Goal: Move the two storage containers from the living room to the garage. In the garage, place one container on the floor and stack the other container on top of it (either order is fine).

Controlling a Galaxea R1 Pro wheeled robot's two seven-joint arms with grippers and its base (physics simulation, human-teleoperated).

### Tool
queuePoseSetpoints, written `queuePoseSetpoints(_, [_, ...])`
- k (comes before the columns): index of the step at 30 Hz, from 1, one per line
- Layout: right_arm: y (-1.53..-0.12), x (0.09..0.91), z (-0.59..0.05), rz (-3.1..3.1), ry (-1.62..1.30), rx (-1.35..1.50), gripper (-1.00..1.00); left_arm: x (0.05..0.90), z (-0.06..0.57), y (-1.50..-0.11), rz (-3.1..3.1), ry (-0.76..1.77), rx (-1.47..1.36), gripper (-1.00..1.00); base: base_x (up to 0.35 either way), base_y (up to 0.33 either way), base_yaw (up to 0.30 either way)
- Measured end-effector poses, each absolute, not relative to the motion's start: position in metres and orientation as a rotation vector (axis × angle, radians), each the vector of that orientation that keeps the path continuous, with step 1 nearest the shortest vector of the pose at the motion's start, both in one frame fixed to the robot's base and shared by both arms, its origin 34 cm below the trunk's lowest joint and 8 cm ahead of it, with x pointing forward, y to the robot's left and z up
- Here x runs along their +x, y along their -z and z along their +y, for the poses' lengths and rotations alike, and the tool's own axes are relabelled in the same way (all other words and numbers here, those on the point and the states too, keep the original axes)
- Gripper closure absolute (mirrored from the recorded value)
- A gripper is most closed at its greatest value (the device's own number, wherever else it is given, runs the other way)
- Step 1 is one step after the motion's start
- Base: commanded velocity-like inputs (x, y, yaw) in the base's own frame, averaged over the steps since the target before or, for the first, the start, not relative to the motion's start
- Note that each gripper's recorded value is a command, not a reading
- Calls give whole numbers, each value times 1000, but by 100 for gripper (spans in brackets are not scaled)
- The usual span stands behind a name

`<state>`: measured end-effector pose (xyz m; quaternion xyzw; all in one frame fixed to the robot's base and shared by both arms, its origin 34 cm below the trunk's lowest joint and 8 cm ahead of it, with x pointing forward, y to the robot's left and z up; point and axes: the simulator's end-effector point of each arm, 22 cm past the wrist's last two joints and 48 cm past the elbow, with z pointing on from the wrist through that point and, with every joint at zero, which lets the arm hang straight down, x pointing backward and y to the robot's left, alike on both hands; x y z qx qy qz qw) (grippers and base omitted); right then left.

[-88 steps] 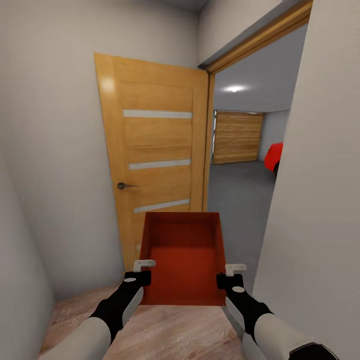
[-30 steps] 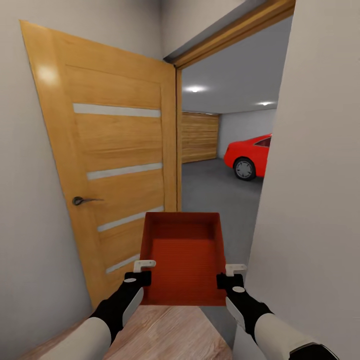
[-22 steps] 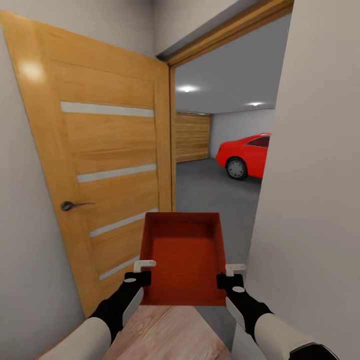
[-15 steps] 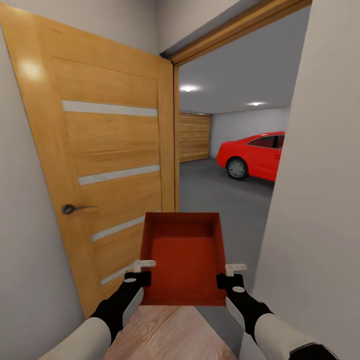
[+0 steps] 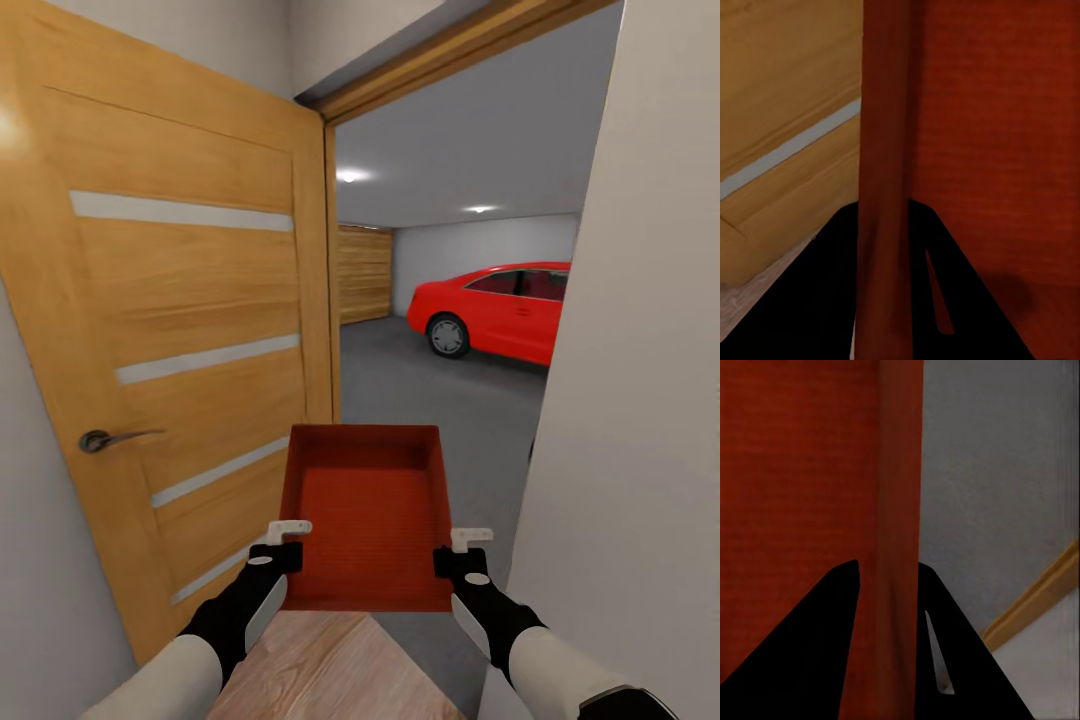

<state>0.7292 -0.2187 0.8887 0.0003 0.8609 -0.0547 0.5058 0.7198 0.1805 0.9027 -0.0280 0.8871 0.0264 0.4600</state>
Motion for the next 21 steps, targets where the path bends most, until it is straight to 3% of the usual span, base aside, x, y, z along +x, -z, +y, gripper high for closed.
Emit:
queuePoseSetpoints(13, [-889, 729, -219, 2077, 132, 1, 100, 720, 180, -903, 2183, -65, -69, 100, 85, 15, -241])
queuePoseSetpoints(21, [-889, 729, -218, 2077, 131, 0, 100, 720, 181, -903, 2184, -65, -70, 100, 229, 196, -51])
